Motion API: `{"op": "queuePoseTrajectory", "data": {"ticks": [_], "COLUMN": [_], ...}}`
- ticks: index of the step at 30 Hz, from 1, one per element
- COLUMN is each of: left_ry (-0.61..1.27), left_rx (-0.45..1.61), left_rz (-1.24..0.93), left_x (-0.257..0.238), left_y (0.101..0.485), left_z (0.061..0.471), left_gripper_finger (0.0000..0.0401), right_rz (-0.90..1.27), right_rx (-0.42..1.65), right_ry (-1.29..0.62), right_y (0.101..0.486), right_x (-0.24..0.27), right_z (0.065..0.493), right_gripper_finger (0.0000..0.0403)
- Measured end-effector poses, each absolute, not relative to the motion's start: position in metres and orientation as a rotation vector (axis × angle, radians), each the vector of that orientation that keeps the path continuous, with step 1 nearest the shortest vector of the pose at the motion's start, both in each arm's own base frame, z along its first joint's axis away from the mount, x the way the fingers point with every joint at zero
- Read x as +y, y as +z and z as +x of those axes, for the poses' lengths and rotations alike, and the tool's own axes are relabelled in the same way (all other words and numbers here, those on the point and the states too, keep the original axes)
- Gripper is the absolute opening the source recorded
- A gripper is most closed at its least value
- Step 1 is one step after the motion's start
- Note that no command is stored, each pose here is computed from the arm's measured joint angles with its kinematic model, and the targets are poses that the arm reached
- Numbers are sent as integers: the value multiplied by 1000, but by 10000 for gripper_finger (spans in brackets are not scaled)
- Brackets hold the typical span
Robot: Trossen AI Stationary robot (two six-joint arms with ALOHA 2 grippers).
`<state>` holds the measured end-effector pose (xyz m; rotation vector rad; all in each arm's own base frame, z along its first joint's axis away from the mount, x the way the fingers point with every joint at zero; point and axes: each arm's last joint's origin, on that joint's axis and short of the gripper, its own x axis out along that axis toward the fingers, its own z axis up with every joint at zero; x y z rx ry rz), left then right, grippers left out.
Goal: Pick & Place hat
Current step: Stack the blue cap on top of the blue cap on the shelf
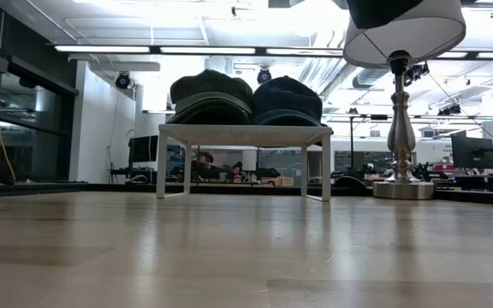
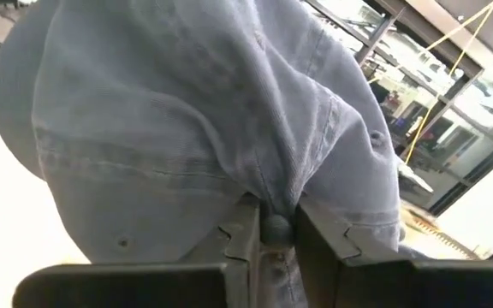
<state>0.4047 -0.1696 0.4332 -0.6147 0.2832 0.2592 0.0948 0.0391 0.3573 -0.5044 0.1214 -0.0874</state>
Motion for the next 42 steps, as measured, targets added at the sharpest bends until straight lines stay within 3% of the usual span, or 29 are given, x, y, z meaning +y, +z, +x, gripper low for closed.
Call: {"op": "queuePoseTrajectory", "data": {"ticks": [5, 12, 20, 28, 36, 42], "left_ry": [258, 272, 346, 367, 241, 230], "left_rx": [284, 281, 259, 198, 185, 220], "left_rz": [-615, -564, -405, -255, -128, 103], "left_x": [-170, -169, -155, -130, -100, -89], "left_y": [433, 433, 451, 467, 470, 470], "left_z": [405, 405, 386, 389, 407, 409], "left_gripper_finger": [9, 64, 103, 107, 108, 108], "right_rz": [-437, -372, -336, -221, 17, 115], "right_rx": [117, 127, 358, 600, 694, 744], "right_ry": [-85, -74, -48, -60, -163, -161], "right_y": [357, 357, 383, 410, 437, 447], "right_x": [39, 39, 43, 61, 68, 62], "right_z": [95, 94, 99, 125, 151, 169], "right_gripper_finger": [45, 45, 45, 45, 45, 45]}}
